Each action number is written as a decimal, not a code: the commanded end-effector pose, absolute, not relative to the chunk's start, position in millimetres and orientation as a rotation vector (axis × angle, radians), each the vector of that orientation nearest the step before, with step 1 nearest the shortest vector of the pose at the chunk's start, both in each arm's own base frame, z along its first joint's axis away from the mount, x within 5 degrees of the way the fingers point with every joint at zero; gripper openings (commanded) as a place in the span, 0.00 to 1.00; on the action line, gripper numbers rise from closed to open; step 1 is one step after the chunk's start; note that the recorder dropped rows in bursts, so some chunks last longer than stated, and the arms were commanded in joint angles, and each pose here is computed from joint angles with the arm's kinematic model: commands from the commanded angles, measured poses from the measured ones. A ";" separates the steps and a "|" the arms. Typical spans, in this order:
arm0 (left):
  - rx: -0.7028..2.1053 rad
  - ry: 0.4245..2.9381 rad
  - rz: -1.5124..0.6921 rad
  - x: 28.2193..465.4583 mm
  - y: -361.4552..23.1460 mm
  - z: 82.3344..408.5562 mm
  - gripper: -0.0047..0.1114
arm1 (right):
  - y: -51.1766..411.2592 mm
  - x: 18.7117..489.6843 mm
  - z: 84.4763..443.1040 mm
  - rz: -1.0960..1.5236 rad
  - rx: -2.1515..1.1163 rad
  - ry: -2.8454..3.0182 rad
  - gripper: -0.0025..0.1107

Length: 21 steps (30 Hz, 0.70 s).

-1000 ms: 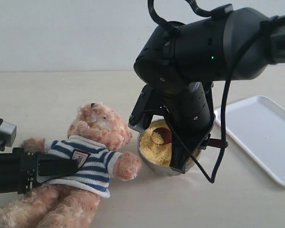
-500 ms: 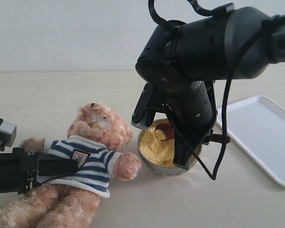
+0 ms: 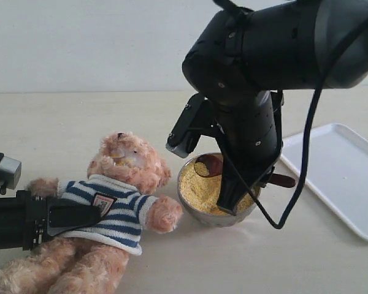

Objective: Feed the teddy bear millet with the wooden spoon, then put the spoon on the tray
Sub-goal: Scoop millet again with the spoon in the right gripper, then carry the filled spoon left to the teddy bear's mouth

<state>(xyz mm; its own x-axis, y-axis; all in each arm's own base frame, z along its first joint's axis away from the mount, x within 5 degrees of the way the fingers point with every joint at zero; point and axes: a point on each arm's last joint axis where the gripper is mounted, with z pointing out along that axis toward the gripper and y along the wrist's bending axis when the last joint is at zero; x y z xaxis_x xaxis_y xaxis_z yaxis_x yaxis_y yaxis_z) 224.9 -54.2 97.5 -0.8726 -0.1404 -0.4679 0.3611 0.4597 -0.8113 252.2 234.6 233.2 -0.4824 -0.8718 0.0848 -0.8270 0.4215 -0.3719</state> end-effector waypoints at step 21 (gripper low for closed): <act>0.204 2.192 -1.436 225.7 -56.1 101.3 0.08 | 287.5 250.7 320.7 0.000 -1.399 2.414 0.02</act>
